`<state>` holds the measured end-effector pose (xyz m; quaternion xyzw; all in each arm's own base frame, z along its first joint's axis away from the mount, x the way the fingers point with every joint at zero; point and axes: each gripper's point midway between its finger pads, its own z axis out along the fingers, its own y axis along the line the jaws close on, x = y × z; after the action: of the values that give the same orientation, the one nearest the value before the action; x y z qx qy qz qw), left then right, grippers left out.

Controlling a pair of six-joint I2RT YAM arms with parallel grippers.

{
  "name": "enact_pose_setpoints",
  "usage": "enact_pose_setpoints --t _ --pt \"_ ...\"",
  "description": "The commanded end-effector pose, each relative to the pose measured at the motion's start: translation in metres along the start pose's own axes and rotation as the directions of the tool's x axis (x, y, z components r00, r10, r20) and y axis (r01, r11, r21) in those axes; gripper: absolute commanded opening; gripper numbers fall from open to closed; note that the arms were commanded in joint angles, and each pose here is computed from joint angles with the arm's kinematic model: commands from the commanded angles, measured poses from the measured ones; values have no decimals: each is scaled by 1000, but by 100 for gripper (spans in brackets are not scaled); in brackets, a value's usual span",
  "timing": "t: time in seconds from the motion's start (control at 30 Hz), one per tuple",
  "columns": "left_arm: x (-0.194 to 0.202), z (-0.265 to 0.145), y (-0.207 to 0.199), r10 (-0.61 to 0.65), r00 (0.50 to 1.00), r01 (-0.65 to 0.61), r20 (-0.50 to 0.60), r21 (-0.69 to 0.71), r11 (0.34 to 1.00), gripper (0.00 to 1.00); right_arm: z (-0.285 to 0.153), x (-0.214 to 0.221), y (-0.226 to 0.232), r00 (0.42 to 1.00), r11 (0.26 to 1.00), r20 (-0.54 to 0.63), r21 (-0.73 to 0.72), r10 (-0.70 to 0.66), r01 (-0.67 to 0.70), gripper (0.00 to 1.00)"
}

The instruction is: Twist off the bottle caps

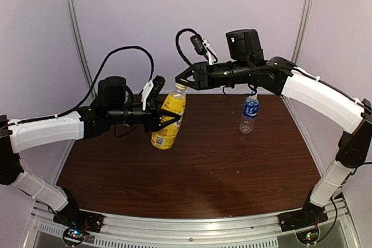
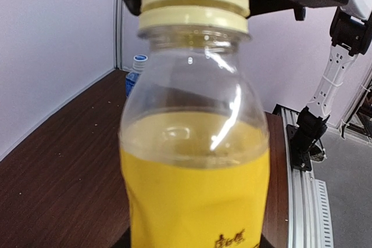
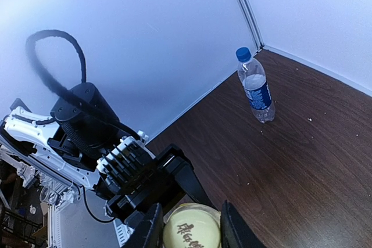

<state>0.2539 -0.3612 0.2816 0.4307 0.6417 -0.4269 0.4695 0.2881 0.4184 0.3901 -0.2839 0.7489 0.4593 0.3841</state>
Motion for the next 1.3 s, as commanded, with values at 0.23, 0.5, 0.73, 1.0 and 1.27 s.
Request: enact_pose_setpoints --t 0.23,0.5,0.73,1.0,1.27 --pt "-31 -4 -4 61 996 -61 72 -4 998 32 -3 4 13 999 996 4 -69 -49 49 33" --pt "-32 -3 -14 61 995 -66 81 60 996 32 -3 12 20 993 983 -23 -145 -115 110 26" --pt "-35 -7 -49 54 993 -82 109 272 959 36 -18 12 38 965 916 -15 -317 -263 245 20" --pt "-39 -17 -83 -3 992 -61 126 497 866 38 -32 35 54 881 769 -36 -505 -472 392 23" --pt "-37 -12 -75 -11 992 -47 124 452 891 37 -33 21 44 893 803 -38 -454 -449 385 28"
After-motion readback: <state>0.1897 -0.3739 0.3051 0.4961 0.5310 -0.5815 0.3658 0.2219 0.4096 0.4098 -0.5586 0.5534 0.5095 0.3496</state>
